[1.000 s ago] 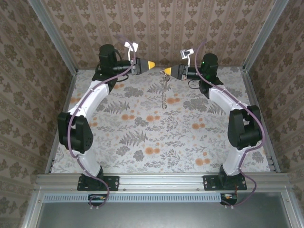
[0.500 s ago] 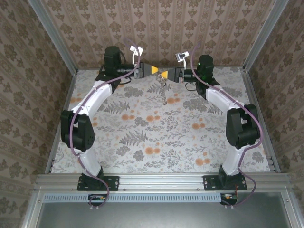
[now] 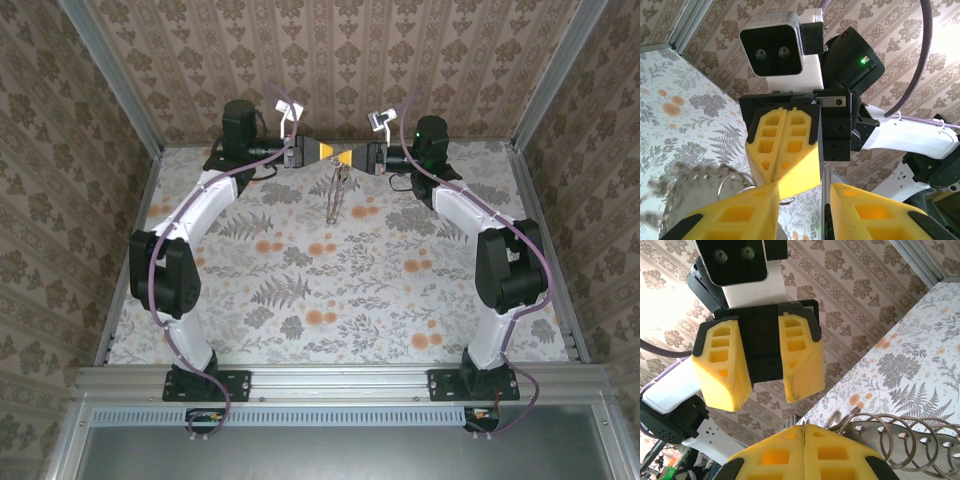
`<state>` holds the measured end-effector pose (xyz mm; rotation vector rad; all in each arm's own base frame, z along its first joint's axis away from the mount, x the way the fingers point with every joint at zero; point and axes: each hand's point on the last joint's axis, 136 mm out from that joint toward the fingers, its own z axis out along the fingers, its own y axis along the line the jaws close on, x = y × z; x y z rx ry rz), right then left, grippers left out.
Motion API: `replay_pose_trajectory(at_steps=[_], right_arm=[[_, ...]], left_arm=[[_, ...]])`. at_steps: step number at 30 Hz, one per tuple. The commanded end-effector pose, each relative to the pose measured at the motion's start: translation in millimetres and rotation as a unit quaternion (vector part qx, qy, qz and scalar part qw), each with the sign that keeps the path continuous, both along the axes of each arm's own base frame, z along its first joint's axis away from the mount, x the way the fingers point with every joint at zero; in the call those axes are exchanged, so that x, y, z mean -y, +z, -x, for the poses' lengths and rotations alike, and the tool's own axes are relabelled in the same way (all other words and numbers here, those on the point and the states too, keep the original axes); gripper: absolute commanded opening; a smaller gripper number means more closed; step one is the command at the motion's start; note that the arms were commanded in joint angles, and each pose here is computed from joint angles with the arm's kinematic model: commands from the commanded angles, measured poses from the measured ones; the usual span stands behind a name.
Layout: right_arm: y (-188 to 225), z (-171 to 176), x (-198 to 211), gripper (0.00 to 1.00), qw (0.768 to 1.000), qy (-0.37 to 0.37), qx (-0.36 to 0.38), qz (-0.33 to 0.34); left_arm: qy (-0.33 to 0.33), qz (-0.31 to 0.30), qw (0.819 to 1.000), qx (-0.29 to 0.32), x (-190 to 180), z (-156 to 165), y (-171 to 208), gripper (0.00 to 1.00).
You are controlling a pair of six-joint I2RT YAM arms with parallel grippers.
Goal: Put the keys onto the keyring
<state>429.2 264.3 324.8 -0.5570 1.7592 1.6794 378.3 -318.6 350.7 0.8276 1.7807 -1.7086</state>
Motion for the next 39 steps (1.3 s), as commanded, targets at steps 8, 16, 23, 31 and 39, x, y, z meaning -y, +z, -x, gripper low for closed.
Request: replay_pose_trajectory(at_steps=[8,16,23,31,39], right_arm=[[30,9,-1,0.0,0.999,0.001,0.043,-0.012],[28,7,-2,0.0,0.999,-0.003,0.039,-0.013],[26,5,-1,0.0,0.999,-0.006,0.035,-0.013],[20,3,-1,0.0,0.999,-0.012,0.027,-0.012],[21,1,-1,0.0,0.999,-0.016,0.025,-0.014]], left_arm=[[-0.012,-0.01,1.0,-0.012,7,-2,-24,0.33],[-0.021,-0.011,1.0,-0.011,11,2,-26,0.32],[-0.025,-0.011,1.0,-0.005,12,7,-23,0.27],[-0.024,-0.009,1.0,0.0,11,9,-21,0.13],[-0.028,-0.004,1.0,0.001,13,12,-19,0.02]])
